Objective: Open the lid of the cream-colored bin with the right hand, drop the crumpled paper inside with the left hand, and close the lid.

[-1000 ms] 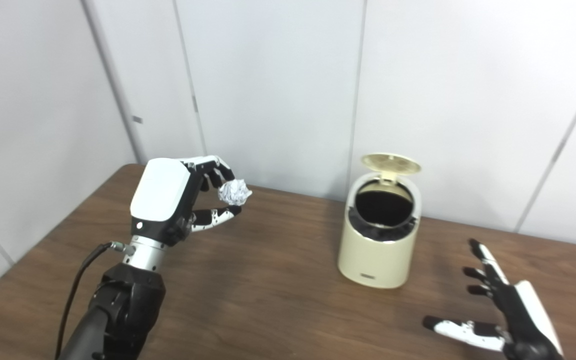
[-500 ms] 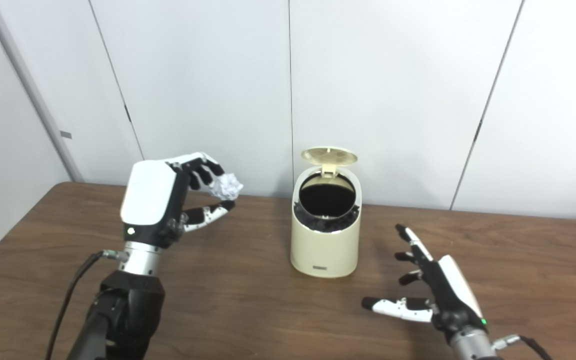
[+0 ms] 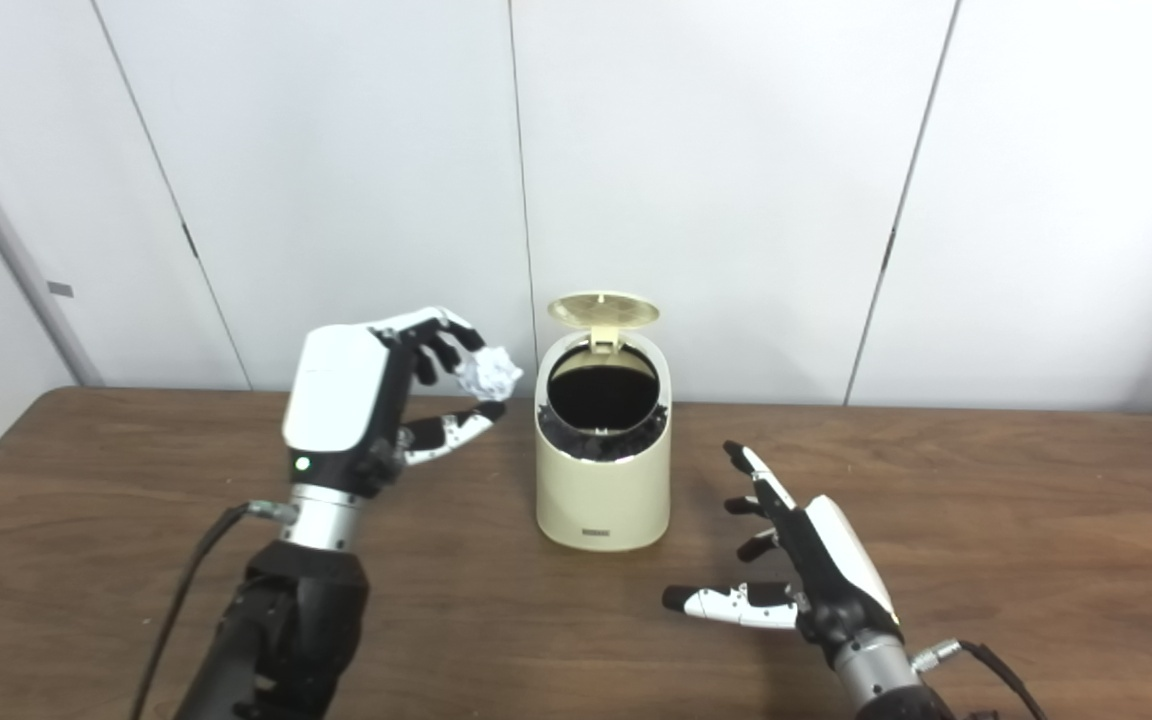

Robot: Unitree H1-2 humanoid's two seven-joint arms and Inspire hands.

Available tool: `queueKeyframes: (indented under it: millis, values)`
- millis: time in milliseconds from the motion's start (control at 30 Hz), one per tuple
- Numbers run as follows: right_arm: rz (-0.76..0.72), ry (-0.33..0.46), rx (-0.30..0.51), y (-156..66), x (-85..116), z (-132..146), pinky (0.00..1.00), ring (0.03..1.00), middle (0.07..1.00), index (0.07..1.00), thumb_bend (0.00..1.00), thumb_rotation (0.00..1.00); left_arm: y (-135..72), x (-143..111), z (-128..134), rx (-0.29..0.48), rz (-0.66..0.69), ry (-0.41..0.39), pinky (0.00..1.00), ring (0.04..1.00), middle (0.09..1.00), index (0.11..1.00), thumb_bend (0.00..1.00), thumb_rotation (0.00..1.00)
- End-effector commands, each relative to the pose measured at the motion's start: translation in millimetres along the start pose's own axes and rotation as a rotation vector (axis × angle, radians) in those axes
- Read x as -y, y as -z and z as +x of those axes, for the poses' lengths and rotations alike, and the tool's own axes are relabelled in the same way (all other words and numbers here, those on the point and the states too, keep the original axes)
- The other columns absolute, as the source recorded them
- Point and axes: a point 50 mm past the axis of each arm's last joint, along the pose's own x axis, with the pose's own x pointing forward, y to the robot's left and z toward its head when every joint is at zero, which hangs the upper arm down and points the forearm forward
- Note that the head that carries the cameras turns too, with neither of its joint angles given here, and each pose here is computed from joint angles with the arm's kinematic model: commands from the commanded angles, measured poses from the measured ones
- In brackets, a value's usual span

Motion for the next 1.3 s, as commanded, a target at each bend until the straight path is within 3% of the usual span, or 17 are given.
queueKeyframes:
  millis: [0,467,867,1267]
  values:
    - [-0.003,0.049,0.07,-15.2,8.8,5.3,0.58,0.819,0.954,0.945,0.79,0.3,-13.2,-9.0,21.1,0.065,-0.016,-0.088,0.31,0.379,0.465,0.524,0.5,0.0]
    - [-0.003,0.051,0.065,-14.4,6.3,6.5,0.58,0.821,0.96,0.944,0.79,0.29,-40.3,17.7,39.6,0.103,-0.087,-0.062,0.31,0.383,0.477,0.52,0.5,0.0]
    - [-0.003,0.064,0.064,-16.1,6.2,4.8,0.58,0.818,0.953,0.939,0.79,0.29,-46.7,37.4,52.4,0.117,-0.107,-0.024,0.3,0.378,0.472,0.519,0.5,0.0]
    - [-0.011,0.07,0.064,-16.8,8.4,2.3,0.57,0.806,0.947,0.94,0.8,0.32,-38.6,54.5,65.4,0.169,0.088,-0.036,0.31,0.387,0.445,0.533,0.5,0.0]
